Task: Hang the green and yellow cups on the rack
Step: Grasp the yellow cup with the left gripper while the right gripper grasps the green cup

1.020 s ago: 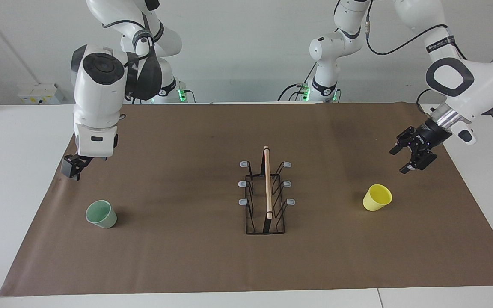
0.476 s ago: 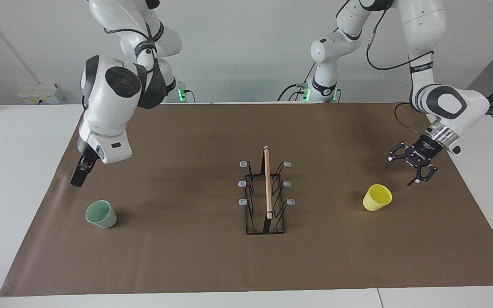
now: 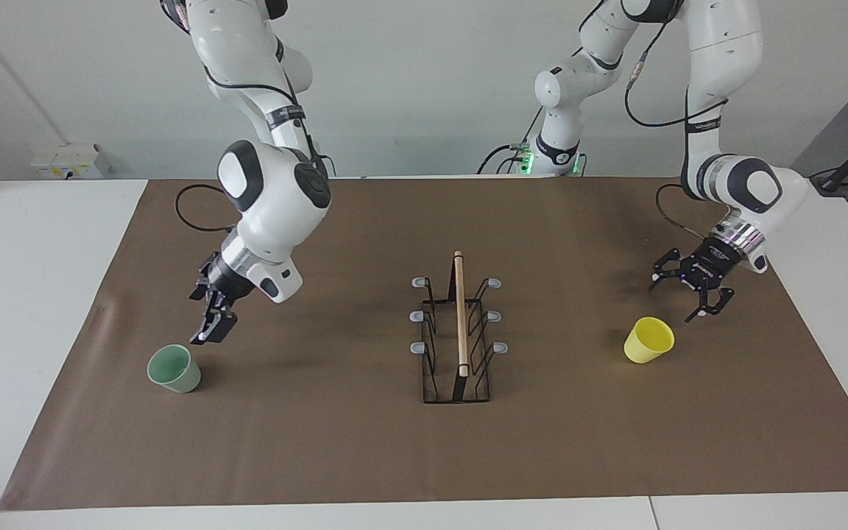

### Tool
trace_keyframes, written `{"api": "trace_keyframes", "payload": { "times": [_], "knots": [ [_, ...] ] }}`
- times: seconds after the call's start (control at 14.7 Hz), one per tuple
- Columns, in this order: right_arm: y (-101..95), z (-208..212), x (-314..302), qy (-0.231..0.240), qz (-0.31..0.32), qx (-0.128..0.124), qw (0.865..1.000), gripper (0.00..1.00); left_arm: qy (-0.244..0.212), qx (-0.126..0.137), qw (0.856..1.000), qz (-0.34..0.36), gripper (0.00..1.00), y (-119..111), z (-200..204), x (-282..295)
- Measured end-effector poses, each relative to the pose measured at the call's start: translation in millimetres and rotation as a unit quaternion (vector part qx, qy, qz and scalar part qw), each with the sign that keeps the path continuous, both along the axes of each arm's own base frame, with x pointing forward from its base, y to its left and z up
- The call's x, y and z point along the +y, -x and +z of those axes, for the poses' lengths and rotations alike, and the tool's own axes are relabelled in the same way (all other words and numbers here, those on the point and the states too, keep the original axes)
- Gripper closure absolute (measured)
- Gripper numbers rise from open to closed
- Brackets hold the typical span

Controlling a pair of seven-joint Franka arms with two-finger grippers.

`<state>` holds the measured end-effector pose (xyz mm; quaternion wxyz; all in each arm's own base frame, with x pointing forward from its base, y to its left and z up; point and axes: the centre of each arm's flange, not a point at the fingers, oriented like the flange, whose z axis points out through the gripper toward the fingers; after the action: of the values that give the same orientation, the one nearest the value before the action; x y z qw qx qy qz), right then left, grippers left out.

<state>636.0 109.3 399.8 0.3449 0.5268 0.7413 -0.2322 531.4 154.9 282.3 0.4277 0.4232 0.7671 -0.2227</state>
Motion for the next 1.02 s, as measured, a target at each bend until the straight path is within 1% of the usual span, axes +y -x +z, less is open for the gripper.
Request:
{"api": "trace_keyframes", "payload": {
  "times": [0.14, 0.2, 0.34, 0.54, 0.75, 0.88, 1.02],
  "knots": [
    [0.3, -33.7, 12.2, 0.027, 0.025, 0.018, 0.999, 0.0, 0.008, -0.016, 1.0, 0.006, 0.0, 4.0, -6.1, 0.1],
    [0.0, -51.0, 18.2, 0.037, 0.029, 0.019, 0.999, 0.0, 0.014, -0.025, 1.0, 0.011, 0.0, 4.4, -8.8, -1.3],
    [-0.9, -80.7, 22.8, 0.056, 0.031, 0.013, 0.998, 0.0, 0.02, -0.039, 0.999, 0.012, 0.0, 6.0, -24.2, -5.0],
    [0.7, -114.1, 18.7, 0.058, 0.016, 0.005, 0.998, 0.0, 0.043, -0.055, 0.997, 0.017, 0.0, 6.6, -51.3, -10.1],
    [8.5, -140.1, 10.4, 0.059, 0.023, -0.017, 0.998, 0.0, 0.058, -0.078, 0.995, 0.03, 0.0, 0.2, -55.8, -20.5],
    [13.0, -152.1, -2.5, 0.062, 0.028, -0.025, 0.997, 0.0, 0.061, -0.084, 0.994, 0.038, 0.0, -7.0, -53.2, -28.4],
    [11.5, -155.6, -14.3, 0.067, 0.044, -0.03, 0.996, 0.0, 0.059, -0.087, 0.994, 0.043, 0.0, -15.7, -52.0, -34.6]
  ]
}}
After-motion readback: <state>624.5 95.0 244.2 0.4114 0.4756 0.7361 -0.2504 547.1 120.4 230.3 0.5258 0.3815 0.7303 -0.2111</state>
